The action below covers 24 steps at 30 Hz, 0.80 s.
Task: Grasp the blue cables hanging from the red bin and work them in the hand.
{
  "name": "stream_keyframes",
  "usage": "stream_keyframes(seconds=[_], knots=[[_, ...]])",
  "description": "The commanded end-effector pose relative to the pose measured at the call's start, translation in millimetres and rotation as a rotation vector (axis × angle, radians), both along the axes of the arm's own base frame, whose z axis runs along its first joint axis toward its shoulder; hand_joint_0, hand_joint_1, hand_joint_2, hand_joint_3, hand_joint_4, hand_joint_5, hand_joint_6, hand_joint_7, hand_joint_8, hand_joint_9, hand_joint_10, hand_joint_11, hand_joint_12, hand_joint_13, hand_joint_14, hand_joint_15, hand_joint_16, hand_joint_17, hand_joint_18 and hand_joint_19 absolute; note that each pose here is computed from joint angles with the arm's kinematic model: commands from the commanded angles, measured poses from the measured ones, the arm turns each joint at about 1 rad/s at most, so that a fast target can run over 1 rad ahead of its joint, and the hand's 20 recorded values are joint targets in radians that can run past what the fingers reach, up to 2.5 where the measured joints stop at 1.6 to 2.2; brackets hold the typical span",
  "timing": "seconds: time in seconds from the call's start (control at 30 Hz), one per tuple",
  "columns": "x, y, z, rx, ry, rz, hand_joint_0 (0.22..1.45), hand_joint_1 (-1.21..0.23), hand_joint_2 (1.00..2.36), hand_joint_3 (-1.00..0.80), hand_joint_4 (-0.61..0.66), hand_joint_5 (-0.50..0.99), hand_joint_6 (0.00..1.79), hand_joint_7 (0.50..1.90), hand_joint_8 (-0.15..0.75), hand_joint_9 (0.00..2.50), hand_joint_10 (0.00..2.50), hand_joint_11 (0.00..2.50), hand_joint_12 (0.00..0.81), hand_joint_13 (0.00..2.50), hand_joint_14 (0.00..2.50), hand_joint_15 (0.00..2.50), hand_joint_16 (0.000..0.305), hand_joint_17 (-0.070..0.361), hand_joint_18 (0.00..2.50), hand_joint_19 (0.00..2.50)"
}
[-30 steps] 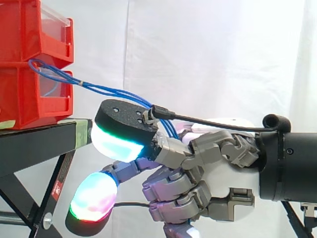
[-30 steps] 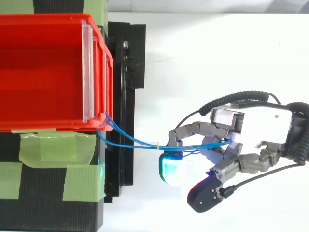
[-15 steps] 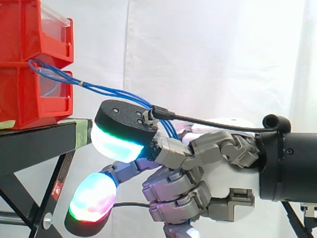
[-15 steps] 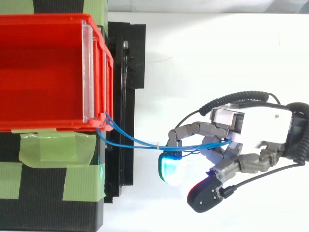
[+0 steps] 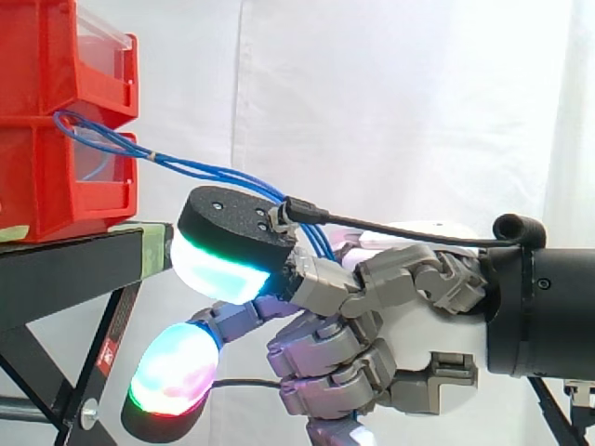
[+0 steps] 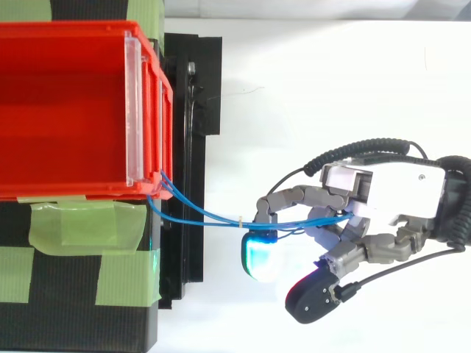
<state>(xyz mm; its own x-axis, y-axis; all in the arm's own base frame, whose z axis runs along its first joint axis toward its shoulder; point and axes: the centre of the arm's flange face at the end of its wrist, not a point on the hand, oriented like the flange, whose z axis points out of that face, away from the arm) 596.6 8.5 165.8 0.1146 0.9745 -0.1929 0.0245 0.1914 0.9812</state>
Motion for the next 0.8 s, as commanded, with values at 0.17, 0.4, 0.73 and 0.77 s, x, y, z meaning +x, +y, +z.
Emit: stream_keyframes(seconds=[0.17,0.4,0.73,0.77], knots=[[0.0,-0.1,-0.5,0.0,0.001,-0.001,0.81,-0.56,1.01,-0.87,0.28,0.09,0.44,1.26,0.577,1.93,2.5,2.5,0.723,2.08,2.5,2.09,0.213,0.16,2.5,0.74],[0.0,-0.1,0.3,0.0,-0.001,-0.001,0.81,-0.56,1.0,-0.87,0.27,0.09,0.44,1.26,0.577,1.93,2.5,2.5,0.723,2.08,2.5,2.09,0.213,0.16,2.5,0.74],[0.0,0.1,0.3,0.0,-0.001,0.001,0.81,-0.56,1.0,-0.87,0.26,0.08,0.45,1.26,0.577,1.93,2.5,2.5,0.723,2.08,2.5,2.09,0.213,0.16,2.5,0.74],[0.0,-0.1,-0.5,0.0,0.001,-0.001,0.81,-0.56,1.0,-0.87,0.26,0.07,0.46,1.25,0.577,1.93,2.5,2.5,0.723,2.08,2.5,2.09,0.213,0.16,2.5,0.74]])
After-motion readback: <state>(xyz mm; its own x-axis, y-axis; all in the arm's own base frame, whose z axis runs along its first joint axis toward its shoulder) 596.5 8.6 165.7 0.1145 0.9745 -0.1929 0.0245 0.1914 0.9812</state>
